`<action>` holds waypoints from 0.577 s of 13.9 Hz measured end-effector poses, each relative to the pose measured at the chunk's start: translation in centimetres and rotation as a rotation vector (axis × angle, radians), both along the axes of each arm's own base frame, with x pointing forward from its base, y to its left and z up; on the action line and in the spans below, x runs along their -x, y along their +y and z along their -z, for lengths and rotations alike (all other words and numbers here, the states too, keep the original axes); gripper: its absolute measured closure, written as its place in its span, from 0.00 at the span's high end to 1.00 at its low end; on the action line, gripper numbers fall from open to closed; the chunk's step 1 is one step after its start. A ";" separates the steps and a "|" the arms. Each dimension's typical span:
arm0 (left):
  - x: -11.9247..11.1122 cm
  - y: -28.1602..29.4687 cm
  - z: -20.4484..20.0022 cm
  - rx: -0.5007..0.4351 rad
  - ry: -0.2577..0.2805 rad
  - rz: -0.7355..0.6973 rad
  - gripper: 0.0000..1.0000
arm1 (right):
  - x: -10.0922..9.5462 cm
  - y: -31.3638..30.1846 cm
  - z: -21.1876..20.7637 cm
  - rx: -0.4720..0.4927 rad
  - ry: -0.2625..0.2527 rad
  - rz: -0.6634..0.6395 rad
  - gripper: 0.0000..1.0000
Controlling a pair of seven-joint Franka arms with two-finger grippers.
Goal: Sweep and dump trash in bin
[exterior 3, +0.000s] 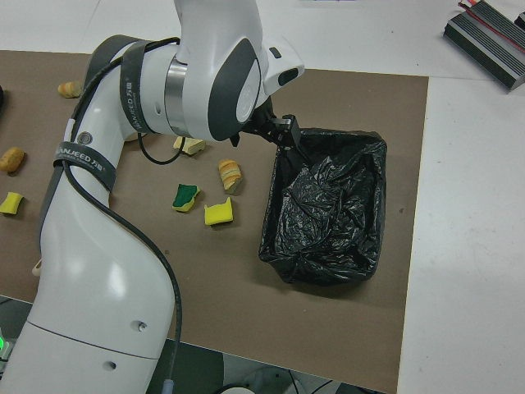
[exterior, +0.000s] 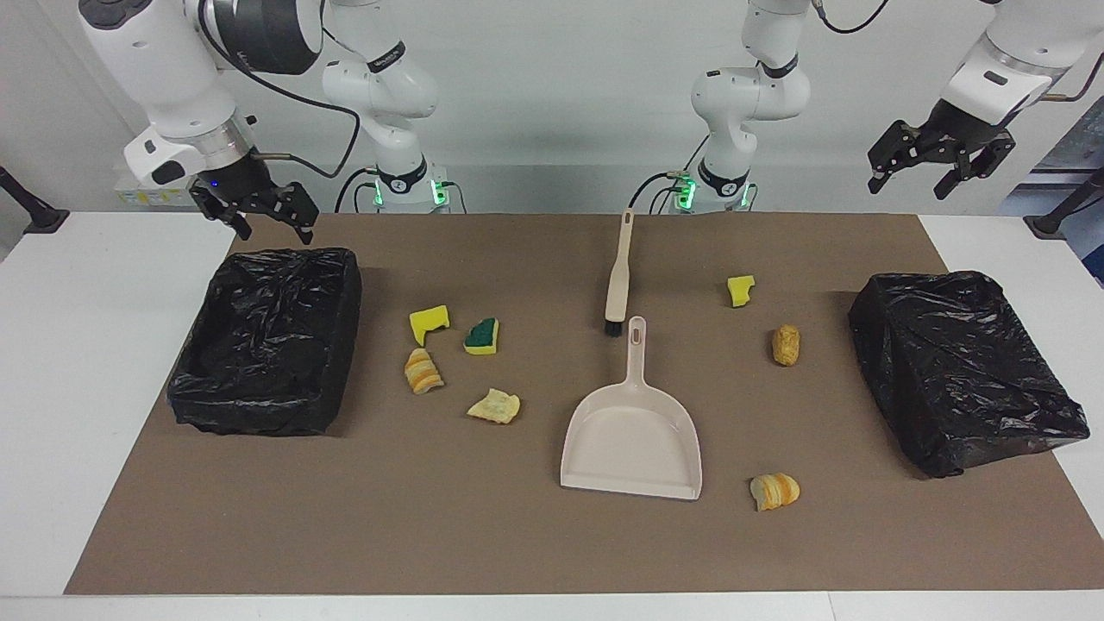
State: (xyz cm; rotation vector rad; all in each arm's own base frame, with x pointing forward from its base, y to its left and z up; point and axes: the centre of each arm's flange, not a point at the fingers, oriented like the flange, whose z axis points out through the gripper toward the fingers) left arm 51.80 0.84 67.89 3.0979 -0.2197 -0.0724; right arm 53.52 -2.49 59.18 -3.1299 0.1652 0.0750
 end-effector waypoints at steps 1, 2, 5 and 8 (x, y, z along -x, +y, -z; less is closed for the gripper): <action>0.1 0.0 0.0 0.000 0.000 0.000 1.00 | 0.0 0.6 0.0 0.001 -0.001 -0.008 1.00; 0.1 0.0 0.0 0.000 0.000 0.000 1.00 | 0.0 0.8 0.0 0.002 -0.001 -0.012 1.00; 0.2 0.1 -0.1 0.001 -0.002 -0.003 1.00 | 0.0 0.5 0.0 0.002 -0.001 -0.006 1.00; 0.2 0.1 -0.1 0.000 -0.004 -0.002 1.00 | 0.0 0.4 0.0 0.002 -0.002 -0.004 1.00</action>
